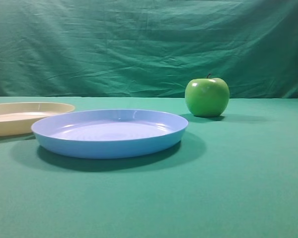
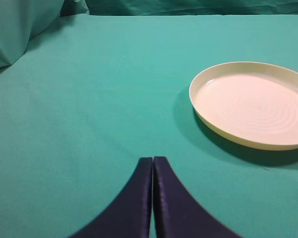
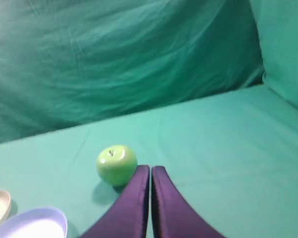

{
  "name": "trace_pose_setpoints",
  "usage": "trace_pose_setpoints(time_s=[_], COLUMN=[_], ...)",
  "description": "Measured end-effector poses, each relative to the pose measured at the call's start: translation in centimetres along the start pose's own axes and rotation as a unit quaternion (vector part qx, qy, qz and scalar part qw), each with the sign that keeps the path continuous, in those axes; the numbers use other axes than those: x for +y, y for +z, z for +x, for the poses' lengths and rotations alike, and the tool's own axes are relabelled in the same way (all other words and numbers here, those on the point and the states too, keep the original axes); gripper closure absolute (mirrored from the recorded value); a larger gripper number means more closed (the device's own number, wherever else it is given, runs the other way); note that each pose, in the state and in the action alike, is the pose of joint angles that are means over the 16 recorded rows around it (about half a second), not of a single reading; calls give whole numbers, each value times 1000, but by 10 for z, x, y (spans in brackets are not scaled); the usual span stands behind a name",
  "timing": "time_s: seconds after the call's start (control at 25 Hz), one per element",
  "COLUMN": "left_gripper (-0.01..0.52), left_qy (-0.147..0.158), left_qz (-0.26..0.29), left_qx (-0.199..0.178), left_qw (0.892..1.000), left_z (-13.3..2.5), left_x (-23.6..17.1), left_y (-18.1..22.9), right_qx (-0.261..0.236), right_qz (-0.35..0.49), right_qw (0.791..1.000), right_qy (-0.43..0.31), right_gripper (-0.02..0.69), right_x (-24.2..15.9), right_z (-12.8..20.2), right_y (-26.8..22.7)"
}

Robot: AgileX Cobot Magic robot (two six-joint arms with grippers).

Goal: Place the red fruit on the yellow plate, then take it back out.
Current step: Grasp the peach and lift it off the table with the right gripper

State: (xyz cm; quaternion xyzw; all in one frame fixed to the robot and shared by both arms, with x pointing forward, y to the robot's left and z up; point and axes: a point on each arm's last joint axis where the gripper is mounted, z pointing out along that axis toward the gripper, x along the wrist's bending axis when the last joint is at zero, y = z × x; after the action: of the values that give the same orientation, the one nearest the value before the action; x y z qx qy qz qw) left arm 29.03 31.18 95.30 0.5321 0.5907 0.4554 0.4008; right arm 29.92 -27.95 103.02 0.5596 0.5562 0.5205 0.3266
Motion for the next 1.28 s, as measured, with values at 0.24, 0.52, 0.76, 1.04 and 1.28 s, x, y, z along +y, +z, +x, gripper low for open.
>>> trace_pose_setpoints(time_s=[0.24, 0.52, 0.76, 1.04, 1.28], left_gripper=[514, 514, 514, 514, 514], left_qy=[0, 0, 0, 0, 0], left_qz=[0, 0, 0, 0, 0], left_qx=[0, 0, 0, 0, 0], left_qw=[1000, 1000, 1000, 1000, 1000], left_z=[0, 0, 0, 0, 0], left_x=[0, 0, 0, 0, 0], left_y=[0, 0, 0, 0, 0], right_qx=[24, 39, 39, 27, 16], right_qz=[164, 330, 419, 473, 488], right_qw=[986, 943, 907, 880, 867], right_qy=[-8, 5, 7, -43, -98], right_gripper=[665, 665, 665, 661, 560], right_x=[17, 29, 34, 38, 32], right_z=[8, 7, 5, 9, 16], right_y=[17, 49, 81, 119, 148])
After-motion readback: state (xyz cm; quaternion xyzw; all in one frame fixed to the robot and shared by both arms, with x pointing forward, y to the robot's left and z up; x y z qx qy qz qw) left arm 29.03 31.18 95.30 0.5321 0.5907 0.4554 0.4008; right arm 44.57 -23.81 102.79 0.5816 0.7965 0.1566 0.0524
